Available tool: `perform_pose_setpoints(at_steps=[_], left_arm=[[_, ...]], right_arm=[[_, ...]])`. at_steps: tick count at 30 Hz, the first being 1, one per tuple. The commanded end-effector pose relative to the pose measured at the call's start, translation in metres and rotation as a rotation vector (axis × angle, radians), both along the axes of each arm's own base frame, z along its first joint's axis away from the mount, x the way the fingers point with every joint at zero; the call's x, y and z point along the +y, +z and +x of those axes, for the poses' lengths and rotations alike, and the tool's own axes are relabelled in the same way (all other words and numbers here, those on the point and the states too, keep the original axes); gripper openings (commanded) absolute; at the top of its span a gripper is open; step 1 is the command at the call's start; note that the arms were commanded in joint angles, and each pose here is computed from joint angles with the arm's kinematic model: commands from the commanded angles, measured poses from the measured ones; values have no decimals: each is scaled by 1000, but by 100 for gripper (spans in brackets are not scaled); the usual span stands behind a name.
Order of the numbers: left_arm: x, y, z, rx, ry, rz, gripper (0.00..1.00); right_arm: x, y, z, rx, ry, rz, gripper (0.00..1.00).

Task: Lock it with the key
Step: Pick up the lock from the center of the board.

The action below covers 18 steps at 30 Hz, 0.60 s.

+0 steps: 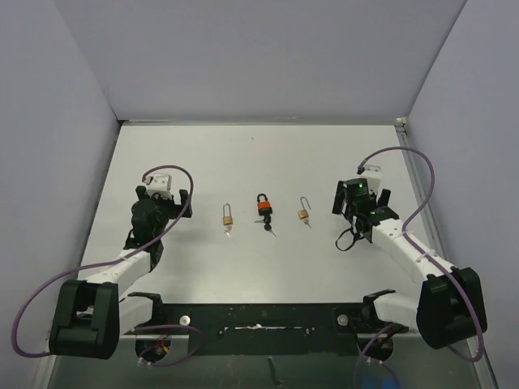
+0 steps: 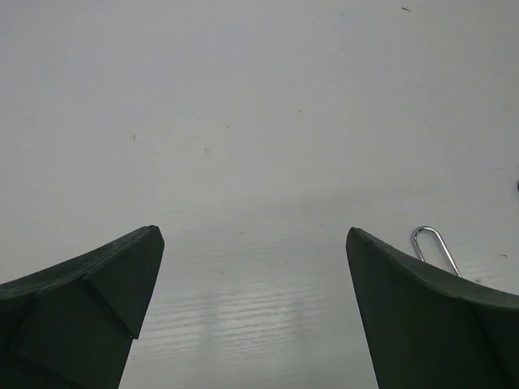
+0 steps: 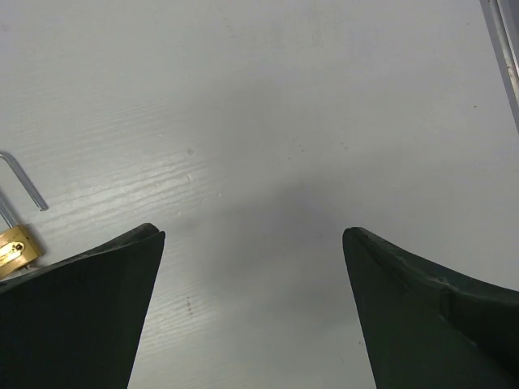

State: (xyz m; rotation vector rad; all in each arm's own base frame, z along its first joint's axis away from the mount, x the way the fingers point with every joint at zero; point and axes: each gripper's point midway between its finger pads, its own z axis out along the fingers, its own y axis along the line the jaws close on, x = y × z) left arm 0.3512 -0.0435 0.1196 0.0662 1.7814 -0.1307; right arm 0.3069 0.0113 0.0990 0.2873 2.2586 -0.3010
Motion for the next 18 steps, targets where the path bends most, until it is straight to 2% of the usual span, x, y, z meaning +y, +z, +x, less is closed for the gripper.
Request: perform_pose_setpoints(at_steps=[1, 18], left_arm=[[2, 28, 8, -80, 19, -18, 98], [1, 27, 10, -71, 13, -19, 98]], right_arm=[[0, 17, 6, -73, -22, 10, 98], [1, 21, 4, -104, -24, 29, 98]])
